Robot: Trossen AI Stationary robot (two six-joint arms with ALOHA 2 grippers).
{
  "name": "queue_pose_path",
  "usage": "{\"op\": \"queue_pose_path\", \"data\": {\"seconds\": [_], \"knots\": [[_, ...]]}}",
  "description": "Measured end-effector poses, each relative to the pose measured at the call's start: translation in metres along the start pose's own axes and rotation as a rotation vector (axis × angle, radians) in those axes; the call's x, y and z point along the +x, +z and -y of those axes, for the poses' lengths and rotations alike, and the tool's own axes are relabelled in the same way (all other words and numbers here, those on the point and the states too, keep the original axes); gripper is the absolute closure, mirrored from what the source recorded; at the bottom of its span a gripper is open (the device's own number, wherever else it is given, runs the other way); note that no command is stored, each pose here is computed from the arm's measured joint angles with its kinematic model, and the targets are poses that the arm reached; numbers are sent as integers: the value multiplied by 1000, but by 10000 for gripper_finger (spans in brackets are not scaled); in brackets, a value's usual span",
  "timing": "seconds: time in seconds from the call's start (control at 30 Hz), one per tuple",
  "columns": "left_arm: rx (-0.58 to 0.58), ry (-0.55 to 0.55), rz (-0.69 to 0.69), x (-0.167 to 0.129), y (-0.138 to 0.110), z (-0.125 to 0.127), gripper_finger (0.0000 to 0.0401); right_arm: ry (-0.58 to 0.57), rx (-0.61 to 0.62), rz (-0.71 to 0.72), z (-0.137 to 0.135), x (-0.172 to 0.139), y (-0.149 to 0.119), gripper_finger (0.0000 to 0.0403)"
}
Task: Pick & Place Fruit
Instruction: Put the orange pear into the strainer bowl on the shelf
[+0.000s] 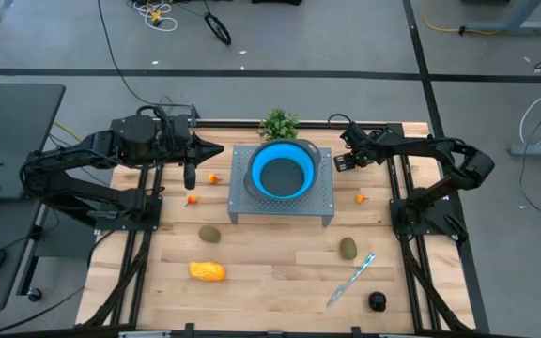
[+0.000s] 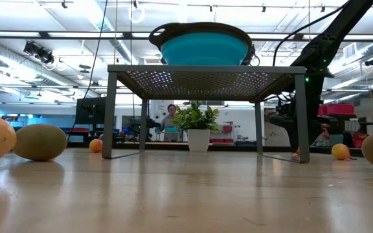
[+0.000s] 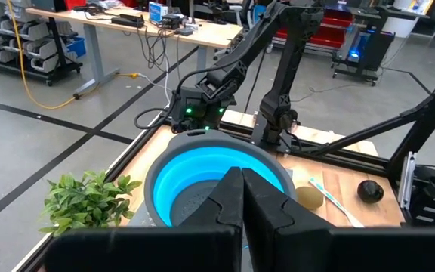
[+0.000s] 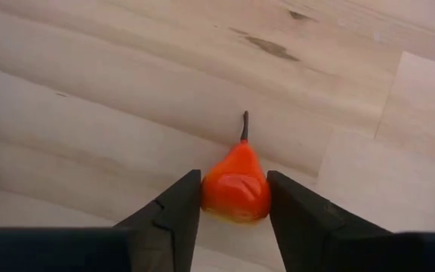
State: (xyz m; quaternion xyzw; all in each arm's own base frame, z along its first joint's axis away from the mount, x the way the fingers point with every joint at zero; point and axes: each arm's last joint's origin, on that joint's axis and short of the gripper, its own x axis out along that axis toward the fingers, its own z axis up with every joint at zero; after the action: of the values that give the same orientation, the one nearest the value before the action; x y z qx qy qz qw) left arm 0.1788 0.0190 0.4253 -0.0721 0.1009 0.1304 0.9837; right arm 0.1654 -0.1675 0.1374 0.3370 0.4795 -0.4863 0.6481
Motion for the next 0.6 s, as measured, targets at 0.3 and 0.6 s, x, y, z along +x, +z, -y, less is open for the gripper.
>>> {"op": "queue_pose_path", "data": {"seconds": [0.3,0.6], "knots": [[-1,-2,0,0,0,0,400,4,1,3,1,-5,-1,254],[-1,-3,1,0,0,0,400,49,19,94,5,-29,1,254]]}}
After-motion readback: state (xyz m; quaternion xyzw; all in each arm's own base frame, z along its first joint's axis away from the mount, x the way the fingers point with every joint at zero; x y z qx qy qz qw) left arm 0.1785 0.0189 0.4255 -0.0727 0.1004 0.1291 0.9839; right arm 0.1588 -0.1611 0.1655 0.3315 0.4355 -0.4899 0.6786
